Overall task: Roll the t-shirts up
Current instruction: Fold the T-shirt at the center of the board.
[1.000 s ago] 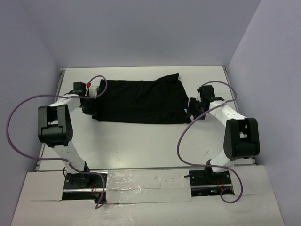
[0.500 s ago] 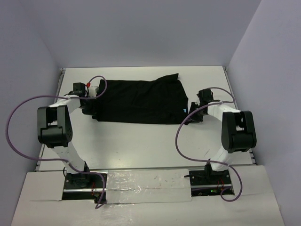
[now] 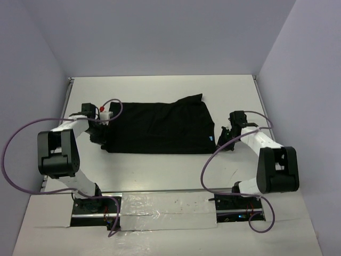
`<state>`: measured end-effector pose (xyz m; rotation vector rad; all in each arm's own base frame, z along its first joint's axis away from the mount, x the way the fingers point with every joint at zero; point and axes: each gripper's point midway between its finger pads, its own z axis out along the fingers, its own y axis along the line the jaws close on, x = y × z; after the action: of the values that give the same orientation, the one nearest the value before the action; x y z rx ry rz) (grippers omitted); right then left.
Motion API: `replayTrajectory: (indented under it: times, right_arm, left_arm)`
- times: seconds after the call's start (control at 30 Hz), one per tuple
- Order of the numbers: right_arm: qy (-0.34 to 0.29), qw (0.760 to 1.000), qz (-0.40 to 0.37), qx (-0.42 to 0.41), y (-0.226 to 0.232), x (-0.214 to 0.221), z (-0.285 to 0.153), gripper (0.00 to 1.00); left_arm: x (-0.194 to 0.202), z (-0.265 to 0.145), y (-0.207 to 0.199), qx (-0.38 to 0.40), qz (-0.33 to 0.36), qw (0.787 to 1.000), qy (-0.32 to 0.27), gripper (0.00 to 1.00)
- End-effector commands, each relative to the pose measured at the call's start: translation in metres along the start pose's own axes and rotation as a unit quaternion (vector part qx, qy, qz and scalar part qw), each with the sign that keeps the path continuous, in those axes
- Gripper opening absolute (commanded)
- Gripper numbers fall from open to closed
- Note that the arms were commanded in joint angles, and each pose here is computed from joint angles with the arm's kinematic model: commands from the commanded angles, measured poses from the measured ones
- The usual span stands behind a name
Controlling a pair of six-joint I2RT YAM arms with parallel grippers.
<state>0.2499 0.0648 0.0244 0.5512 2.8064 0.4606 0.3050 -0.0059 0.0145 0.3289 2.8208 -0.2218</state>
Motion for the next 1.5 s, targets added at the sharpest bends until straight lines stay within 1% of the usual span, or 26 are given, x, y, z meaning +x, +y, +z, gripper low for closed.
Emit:
replayTrajectory:
  times: [0.0, 0.13, 0.2, 0.23, 0.27, 0.3, 0.33, 0.4, 0.43, 0.5, 0.57, 0.6, 0.63, 0.67, 0.7, 0.73, 0.77, 0.8, 0.83, 0.9, 0.97, 1.0, 1.03, 1.13, 1.33, 1.47]
  right_arm:
    - [0.016, 0.999, 0.028, 0.022, -0.01, 0.023, -0.016, 0.0]
    - [0.024, 0.998, 0.046, 0.045, -0.022, 0.038, -0.019, 0.0]
    - [0.024, 0.997, 0.048, 0.05, -0.023, 0.039, -0.021, 0.02]
    - [0.024, 0.997, 0.047, 0.05, -0.022, 0.038, -0.022, 0.08]
    - [0.024, 0.997, 0.044, 0.051, -0.021, 0.035, -0.024, 0.27]
    - [0.025, 0.998, 0.04, 0.052, -0.021, 0.034, -0.026, 0.36]
    - [0.025, 0.998, 0.029, 0.056, -0.022, 0.033, -0.028, 0.43]
    - [0.018, 0.997, 0.019, 0.073, -0.024, 0.025, -0.037, 0.59]
    - [0.006, 0.997, 0.007, 0.08, -0.022, 0.016, -0.046, 0.69]
    - [-0.013, 0.996, -0.007, 0.086, -0.019, 0.002, -0.059, 0.7]
    - [-0.064, 0.995, -0.026, 0.076, 0.001, -0.034, -0.089, 0.7]
    - [-0.064, 0.995, -0.029, 0.076, 0.001, -0.034, -0.089, 0.7]
    - [-0.1, 0.992, -0.035, 0.061, 0.016, -0.057, -0.105, 0.7]
    - [-0.11, 0.992, -0.037, 0.047, 0.026, -0.069, -0.108, 0.7]
    - [-0.121, 0.991, -0.044, 0.027, 0.038, -0.081, -0.112, 0.7]
    - [-0.158, 0.986, -0.052, -0.003, 0.059, -0.106, -0.125, 0.7]
    - [-0.155, 0.986, -0.052, -0.021, 0.069, -0.116, -0.119, 0.69]
    - [-0.162, 0.985, -0.045, -0.036, 0.078, -0.126, -0.119, 0.67]
    - [-0.192, 0.978, -0.051, -0.06, 0.095, -0.149, -0.127, 0.67]
    - [-0.184, 0.979, -0.035, -0.079, 0.108, -0.169, -0.109, 0.66]
    - [-0.207, 0.972, -0.033, -0.105, 0.127, -0.196, -0.106, 0.66]
    - [-0.189, 0.976, -0.016, -0.104, 0.128, -0.203, -0.085, 0.66]
    - [-0.199, 0.973, -0.019, -0.119, 0.139, -0.217, -0.085, 0.66]
    - [-0.182, 0.977, -0.012, -0.115, 0.146, -0.237, -0.055, 0.66]
    - [-0.163, 0.978, -0.002, -0.128, 0.164, -0.259, -0.007, 0.66]
    - [-0.134, 0.981, 0.013, -0.138, 0.168, -0.26, 0.032, 0.66]
  left_arm:
    - [0.052, -0.019, -0.004, 0.0, 0.026, 0.996, 0.081, 0.0]
    - [0.068, -0.029, -0.009, 0.005, 0.033, 0.994, 0.1, 0.01]
    - [0.072, -0.032, -0.012, 0.01, 0.034, 0.994, 0.102, 0.04]
    - [0.075, -0.032, -0.015, 0.017, 0.033, 0.994, 0.107, 0.16]
    - [0.077, -0.032, -0.016, 0.019, 0.028, 0.993, 0.109, 0.28]
    - [0.08, -0.032, -0.018, 0.02, 0.023, 0.993, 0.11, 0.39]
    - [0.08, -0.031, -0.016, 0.013, 0.021, 0.994, 0.108, 0.54]
    - [0.08, -0.032, -0.016, 0.011, 0.017, 0.994, 0.107, 0.6]
    - [0.08, -0.035, -0.018, 0.018, 0.014, 0.994, 0.107, 0.68]
    - [0.06, -0.049, -0.014, 0.022, 0.011, 0.997, 0.078, 0.7]
    - [0.011, -0.082, -0.004, 0.017, 0.018, 1.0, 0.006, 0.71]
    - [0.011, -0.083, -0.001, 0.015, 0.013, 1.0, 0.005, 0.75]
    - [-0.006, -0.092, 0.003, 0.011, 0.016, 1.0, -0.02, 0.8]
    - [-0.038, -0.109, 0.013, -0.005, 0.021, 0.998, -0.067, 0.8]
    - [-0.056, -0.116, 0.016, -0.008, 0.02, 0.995, -0.093, 0.8]
    - [-0.073, -0.122, 0.018, -0.009, 0.006, 0.993, -0.117, 0.79]
    - [-0.101, -0.128, 0.023, -0.01, 0.005, 0.989, -0.15, 0.79]
    - [-0.114, -0.128, 0.025, -0.006, -0.002, 0.987, -0.162, 0.78]
    - [-0.127, -0.129, 0.026, -0.001, -0.02, 0.984, -0.176, 0.77]
    - [-0.157, -0.115, 0.04, -0.006, -0.035, 0.979, -0.199, 0.73]
    - [-0.174, -0.094, 0.052, -0.006, -0.064, 0.978, -0.198, 0.69]
    - [-0.183, -0.085, 0.055, -0.002, -0.069, 0.977, -0.203, 0.69]
    - [-0.188, -0.078, 0.056, 0.005, -0.081, 0.976, -0.202, 0.69]
    - [-0.205, -0.042, 0.064, 0.026, -0.102, 0.975, -0.194, 0.69]
    - [-0.226, -0.013, 0.066, 0.048, -0.094, 0.971, -0.215, 0.73]
    - [-0.221, 0.014, 0.059, 0.058, -0.115, 0.973, -0.193, 0.73]
